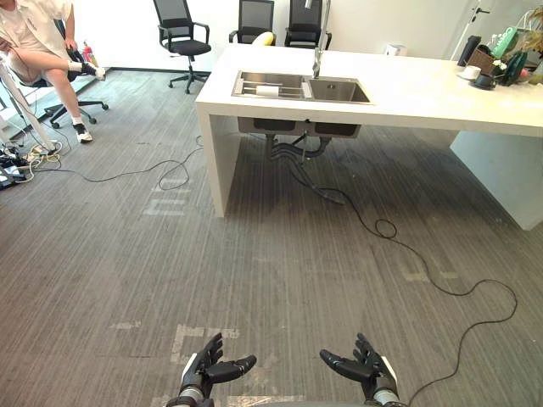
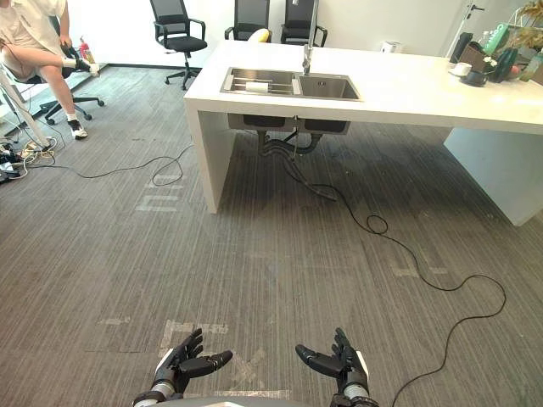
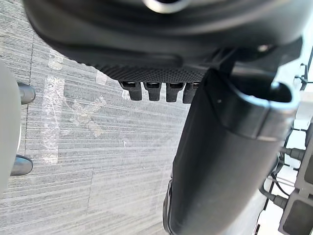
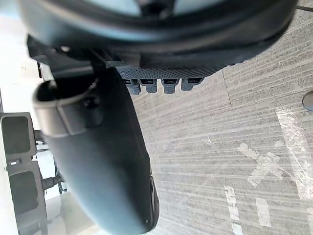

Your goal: Walk over to the sink, pick up the cup, carry it to the dishwasher, place the cup inside the dishwasher, then close the dishwasher door

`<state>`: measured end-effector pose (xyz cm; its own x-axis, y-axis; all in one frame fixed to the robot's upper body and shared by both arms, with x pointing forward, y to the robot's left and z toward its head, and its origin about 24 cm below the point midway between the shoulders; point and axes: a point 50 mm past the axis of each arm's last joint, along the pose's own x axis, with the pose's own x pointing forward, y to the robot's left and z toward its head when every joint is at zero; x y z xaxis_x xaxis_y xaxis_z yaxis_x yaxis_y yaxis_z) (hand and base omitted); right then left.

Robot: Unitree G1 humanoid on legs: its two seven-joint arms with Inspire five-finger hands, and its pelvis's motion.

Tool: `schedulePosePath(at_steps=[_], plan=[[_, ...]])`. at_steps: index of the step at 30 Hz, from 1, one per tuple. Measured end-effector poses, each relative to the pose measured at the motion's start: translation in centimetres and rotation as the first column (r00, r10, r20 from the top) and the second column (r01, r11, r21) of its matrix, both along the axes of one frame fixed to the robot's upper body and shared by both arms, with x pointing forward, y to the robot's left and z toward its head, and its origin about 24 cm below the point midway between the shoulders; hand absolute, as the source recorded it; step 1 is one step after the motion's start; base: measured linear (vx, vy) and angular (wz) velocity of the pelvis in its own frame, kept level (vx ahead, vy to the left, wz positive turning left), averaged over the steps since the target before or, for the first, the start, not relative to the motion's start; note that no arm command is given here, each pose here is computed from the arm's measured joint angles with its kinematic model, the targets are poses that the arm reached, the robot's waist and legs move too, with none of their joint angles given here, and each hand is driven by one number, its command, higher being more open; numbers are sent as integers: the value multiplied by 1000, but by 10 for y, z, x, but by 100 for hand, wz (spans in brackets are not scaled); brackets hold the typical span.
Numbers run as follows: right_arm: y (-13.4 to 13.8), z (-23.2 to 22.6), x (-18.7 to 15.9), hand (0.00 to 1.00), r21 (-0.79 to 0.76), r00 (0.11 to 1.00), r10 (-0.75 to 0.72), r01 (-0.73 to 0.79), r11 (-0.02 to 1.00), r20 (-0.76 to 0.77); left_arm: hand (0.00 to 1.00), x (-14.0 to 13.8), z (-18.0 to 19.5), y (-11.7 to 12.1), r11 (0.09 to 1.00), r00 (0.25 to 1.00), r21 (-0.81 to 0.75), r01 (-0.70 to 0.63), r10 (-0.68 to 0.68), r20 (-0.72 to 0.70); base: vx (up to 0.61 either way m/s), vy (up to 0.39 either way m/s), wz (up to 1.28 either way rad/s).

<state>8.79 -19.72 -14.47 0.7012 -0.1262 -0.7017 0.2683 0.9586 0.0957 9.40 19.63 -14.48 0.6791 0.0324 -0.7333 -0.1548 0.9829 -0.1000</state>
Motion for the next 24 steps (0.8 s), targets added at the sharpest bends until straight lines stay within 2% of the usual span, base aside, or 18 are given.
schedulePosePath(at_steps=[11, 24], plan=[[-22, 4, -2, 100, -44, 998, -55, 56, 997, 10, 100, -13, 0, 17, 996, 996, 10, -89, 89, -16, 0, 0, 0], [-25, 4, -3, 100, -55, 999, -45, 45, 997, 7, 100, -17, 0, 21, 994, 994, 4, -110, 110, -17, -5, -1, -1]])
